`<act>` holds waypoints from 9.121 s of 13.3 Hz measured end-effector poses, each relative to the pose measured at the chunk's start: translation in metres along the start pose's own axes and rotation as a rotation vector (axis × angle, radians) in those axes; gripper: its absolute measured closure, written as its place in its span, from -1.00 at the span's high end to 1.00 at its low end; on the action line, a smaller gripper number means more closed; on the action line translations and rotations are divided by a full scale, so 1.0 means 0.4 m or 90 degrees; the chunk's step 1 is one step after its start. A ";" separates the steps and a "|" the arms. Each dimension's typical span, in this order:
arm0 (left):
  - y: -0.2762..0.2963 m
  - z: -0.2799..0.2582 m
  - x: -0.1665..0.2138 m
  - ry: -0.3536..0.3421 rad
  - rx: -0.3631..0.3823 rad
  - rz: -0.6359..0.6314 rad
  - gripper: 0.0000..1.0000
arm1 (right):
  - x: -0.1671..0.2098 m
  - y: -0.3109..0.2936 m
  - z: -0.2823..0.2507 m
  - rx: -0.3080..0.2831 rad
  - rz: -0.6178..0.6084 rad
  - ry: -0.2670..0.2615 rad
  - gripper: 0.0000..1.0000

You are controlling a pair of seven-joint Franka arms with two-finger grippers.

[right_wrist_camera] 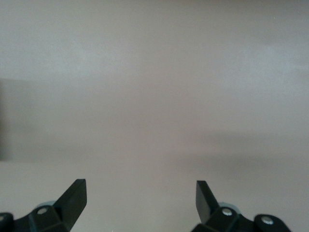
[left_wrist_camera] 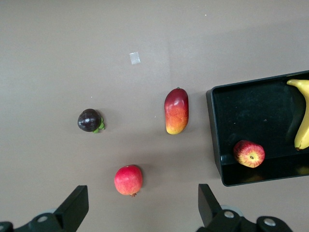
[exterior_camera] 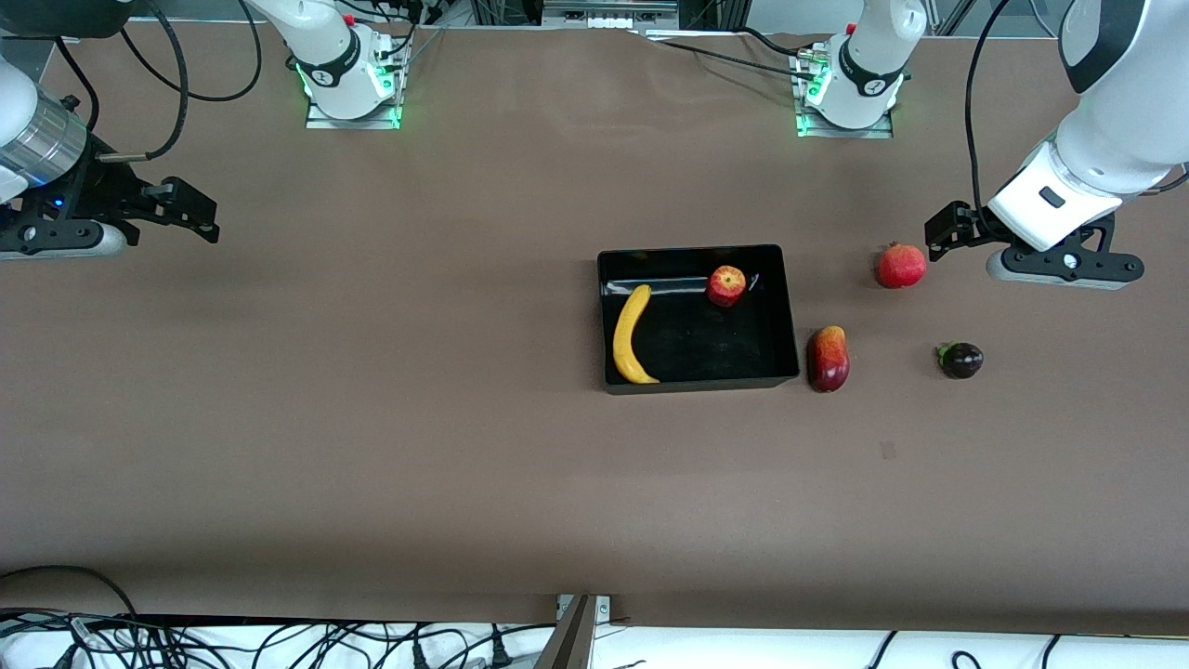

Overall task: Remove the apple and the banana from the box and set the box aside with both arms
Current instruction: 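Move the left gripper toward the red apple in the black tray, then lower the left gripper into the tray and grasp the red apple, then lift the apple out of the tray and carry it beside the mango, then lower the apple onto the table and open the left gripper, then move the left gripper over the yellow banana in the tray, then lower the left gripper and grasp the banana, then lift the banana out of the tray and lower it beside the mango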

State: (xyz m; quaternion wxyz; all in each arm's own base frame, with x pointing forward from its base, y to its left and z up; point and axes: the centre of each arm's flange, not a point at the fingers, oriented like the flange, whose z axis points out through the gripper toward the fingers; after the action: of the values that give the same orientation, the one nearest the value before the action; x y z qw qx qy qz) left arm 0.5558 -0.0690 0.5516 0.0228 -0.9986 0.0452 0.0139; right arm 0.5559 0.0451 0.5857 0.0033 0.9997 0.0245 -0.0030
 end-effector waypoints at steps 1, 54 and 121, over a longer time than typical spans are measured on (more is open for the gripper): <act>0.000 0.000 0.000 0.000 0.000 0.000 1.00 | 0.000 0.000 0.000 0.000 0.000 0.000 1.00; 0.099 0.704 -0.005 -0.259 -0.010 0.174 0.38 | 0.020 0.001 0.013 0.000 0.002 0.013 1.00; 0.210 0.511 0.212 -0.207 -0.008 0.074 -0.30 | 0.046 -0.001 0.016 -0.005 -0.001 0.039 1.00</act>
State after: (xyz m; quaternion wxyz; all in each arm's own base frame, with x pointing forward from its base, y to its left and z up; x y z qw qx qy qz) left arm 0.6275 -0.1506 0.3413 0.0228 -0.9790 0.0986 0.1771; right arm 0.5742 0.0464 0.5792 0.0067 0.9993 0.0254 0.0279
